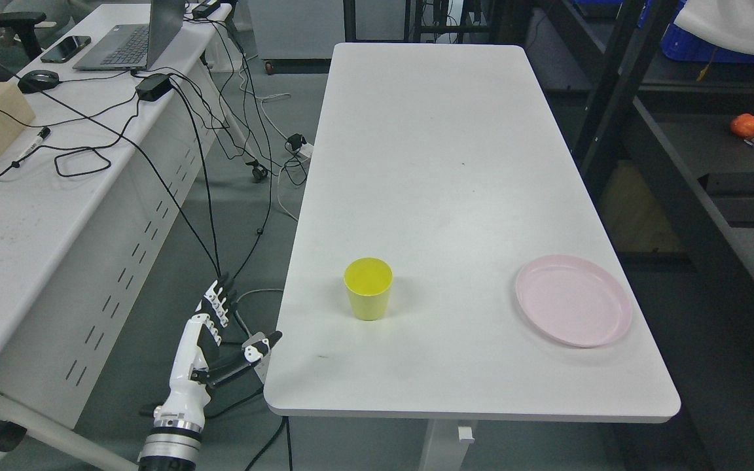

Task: Place yellow IKEA cup on middle right shelf
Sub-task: 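Raise the left hand from below the table toward the yellow cup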

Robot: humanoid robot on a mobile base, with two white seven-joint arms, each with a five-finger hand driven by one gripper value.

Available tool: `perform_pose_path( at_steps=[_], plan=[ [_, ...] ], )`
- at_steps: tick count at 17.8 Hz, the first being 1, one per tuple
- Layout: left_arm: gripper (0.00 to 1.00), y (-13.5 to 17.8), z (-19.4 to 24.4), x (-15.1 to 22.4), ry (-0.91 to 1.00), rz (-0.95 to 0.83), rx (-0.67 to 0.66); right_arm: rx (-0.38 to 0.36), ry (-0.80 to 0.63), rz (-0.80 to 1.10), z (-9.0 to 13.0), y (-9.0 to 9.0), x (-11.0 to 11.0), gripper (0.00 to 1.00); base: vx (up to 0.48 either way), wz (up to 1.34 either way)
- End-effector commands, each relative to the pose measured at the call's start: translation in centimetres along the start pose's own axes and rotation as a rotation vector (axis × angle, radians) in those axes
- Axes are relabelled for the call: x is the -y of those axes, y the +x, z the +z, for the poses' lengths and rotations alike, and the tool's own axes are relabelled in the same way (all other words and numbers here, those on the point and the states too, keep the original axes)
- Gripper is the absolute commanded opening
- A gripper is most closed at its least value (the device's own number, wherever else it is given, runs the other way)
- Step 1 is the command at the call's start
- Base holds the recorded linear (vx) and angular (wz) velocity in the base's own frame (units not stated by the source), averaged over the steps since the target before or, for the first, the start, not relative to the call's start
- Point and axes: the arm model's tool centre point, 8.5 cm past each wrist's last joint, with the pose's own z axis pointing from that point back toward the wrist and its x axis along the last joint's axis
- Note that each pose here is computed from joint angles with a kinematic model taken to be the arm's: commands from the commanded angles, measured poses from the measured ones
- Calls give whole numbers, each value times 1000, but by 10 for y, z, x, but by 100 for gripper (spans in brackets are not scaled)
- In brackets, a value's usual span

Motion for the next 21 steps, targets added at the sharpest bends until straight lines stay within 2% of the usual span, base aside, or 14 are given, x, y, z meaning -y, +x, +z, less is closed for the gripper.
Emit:
perform_pose_path(
  at_steps=[1, 8, 14, 21],
  plan=[
    [99, -4, -8, 19, -66, -5, -41, -11, -227, -5, 3, -7, 28, 100, 0, 0],
    [99, -9, -36, 60, -174, -3, -57, -11, -227, -5, 3, -7, 28, 99, 0, 0],
    [99, -22, -42, 92, -262, -10, -96, -11, -227, -5, 3, -7, 28, 99, 0, 0],
    [99, -41, -60, 93, -263, -36, -152, -11, -227, -5, 3, -7, 28, 99, 0, 0]
  ],
)
